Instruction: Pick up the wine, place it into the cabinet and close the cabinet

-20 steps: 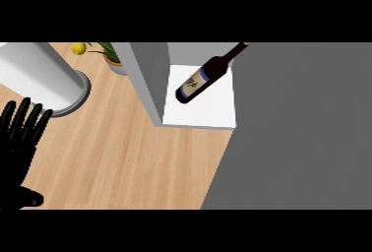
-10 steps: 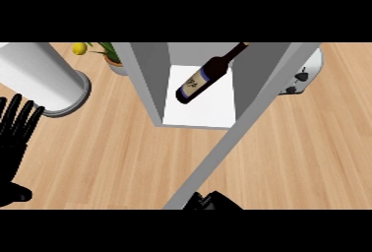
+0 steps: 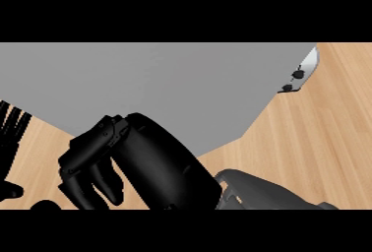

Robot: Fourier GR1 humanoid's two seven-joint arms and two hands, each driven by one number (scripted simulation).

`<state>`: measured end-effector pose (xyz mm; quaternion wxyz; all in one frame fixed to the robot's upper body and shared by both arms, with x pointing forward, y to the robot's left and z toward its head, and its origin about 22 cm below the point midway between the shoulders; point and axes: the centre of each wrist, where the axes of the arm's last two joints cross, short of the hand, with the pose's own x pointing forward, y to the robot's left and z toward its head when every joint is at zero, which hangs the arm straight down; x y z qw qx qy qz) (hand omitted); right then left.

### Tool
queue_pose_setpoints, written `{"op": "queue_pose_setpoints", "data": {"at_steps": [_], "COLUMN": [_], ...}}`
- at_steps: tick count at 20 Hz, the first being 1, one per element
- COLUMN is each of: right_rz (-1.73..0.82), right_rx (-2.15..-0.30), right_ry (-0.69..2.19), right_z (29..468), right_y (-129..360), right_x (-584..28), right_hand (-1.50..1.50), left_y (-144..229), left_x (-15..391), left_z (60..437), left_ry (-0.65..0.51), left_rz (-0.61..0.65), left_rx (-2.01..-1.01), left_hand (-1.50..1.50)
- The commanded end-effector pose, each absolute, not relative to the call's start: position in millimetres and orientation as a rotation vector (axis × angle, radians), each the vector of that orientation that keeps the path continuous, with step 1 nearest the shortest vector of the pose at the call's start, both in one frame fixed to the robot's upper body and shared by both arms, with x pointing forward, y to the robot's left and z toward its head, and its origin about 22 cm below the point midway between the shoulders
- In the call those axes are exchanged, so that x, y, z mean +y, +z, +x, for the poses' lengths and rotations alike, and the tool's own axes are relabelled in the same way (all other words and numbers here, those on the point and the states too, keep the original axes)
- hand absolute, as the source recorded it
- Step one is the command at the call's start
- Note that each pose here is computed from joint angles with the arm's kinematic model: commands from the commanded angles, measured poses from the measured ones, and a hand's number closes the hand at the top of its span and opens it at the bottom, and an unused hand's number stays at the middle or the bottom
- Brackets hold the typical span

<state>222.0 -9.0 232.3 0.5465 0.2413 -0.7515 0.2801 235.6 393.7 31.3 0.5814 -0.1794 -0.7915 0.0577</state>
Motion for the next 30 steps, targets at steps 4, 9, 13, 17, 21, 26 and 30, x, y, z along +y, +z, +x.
{"op": "queue_pose_setpoints", "data": {"at_steps": [4,9,13,17,21,26,30], "right_rz": [0.574,0.564,0.522,0.483,0.451,0.423,0.400], "right_rx": [-1.773,-1.689,-1.694,-1.700,-1.715,-1.750,-1.746], "right_ry": [0.562,0.485,0.466,0.487,0.477,0.481,0.487], "right_z": [273.4,288.3,324.5,346.8,360.7,370.0,384.8], "right_y": [233.3,216.3,199.3,189.4,194.7,190.8,182.4], "right_x": [5.7,1.4,-9.6,-30.4,-55.7,-60.3,-73.3], "right_hand": [1.50,1.50,1.50,1.50,1.50,1.50,1.50], "left_y": [33.4,34.8,32.7,35.1,37.8,18.4,33.6], "left_x": [409.6,410.9,400.6,404.6,403.3,397.0,404.8], "left_z": [230.0,234.2,240.7,237.2,237.7,233.6,238.8], "left_ry": [0.148,0.132,0.125,0.136,0.136,0.135,0.112], "left_rz": [-0.387,-0.398,-0.392,-0.385,-0.404,-0.408,-0.421], "left_rx": [-1.854,-1.848,-1.854,-1.854,-1.845,-1.833,-1.854], "left_hand": [-1.50,-1.50,-1.50,-1.50,-1.50,-1.50,-1.50]}}
